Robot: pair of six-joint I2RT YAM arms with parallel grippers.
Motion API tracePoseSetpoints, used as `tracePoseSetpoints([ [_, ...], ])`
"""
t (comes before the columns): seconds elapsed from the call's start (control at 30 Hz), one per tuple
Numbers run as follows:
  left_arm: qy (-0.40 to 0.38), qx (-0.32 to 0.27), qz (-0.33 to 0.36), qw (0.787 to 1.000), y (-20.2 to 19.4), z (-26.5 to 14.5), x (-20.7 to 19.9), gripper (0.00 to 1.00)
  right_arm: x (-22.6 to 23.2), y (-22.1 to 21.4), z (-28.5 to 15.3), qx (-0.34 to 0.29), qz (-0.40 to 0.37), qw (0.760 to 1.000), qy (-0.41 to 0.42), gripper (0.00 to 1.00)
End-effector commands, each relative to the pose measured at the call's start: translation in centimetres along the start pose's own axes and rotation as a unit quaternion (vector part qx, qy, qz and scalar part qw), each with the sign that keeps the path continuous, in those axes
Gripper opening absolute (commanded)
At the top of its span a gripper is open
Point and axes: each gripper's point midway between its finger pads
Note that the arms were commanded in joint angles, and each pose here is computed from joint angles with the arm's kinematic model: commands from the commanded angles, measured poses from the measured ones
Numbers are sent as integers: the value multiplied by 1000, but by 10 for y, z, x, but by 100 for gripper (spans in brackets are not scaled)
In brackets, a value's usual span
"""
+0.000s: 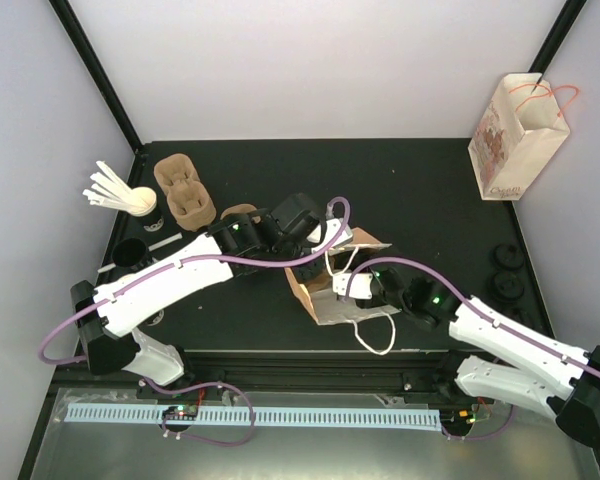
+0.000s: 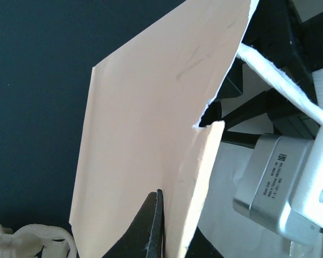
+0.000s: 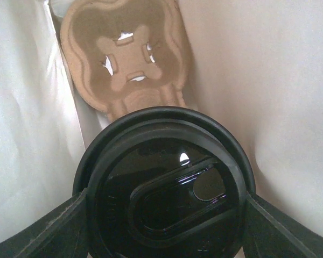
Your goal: Pack the takeout coffee
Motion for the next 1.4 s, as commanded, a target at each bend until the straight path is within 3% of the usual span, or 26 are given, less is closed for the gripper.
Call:
tracePoseSetpoints([
  [0.0, -24, -78, -11, 997, 38, -23, -3, 1, -8, -3, 5, 6, 5, 1000, -13, 52],
  [0.17, -30, -82, -18, 996, 38, -24, -1, 2, -19, -15, 11, 27, 26, 999, -19, 52],
  [0.47, -39, -75, -24, 996, 34, -20, -1, 2, -23, -15, 17, 9, 60, 998, 5, 52],
  [0.67, -45, -78, -39, 995, 37, -21, 3, 10, -16, -25, 25, 31, 65, 997, 21, 52],
  [0.73, -45, -83, -43, 995, 41, -23, 4, 16, -12, -27, 27, 33, 67, 997, 25, 52],
  [0.93, -75, -115, -49, 989, 61, -42, -1, 46, -6, -32, 30, 42, 73, 996, 34, 52],
  [1.03, -81, -162, -47, 982, 84, -74, 5, 68, -5, -33, 31, 46, 71, 996, 34, 52],
  [1.17, -55, -243, -74, 966, 109, -118, 26, 88, -3, -35, 34, 49, 69, 996, 38, 52],
  [1.27, -22, -286, -143, 947, 108, -140, 60, 95, -2, -36, 36, 52, 70, 995, 41, 52],
  [1.37, -12, -264, -241, 934, 79, -117, 104, 92, 1, -36, 36, 49, 67, 995, 47, 52],
])
Point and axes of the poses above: each gripper's point midway between its finger pads, its own z axis out along the fingers, its own x axis along the line the jaws close on, y = z × x, and after that the axes turned 13 degrees about z, right-handed
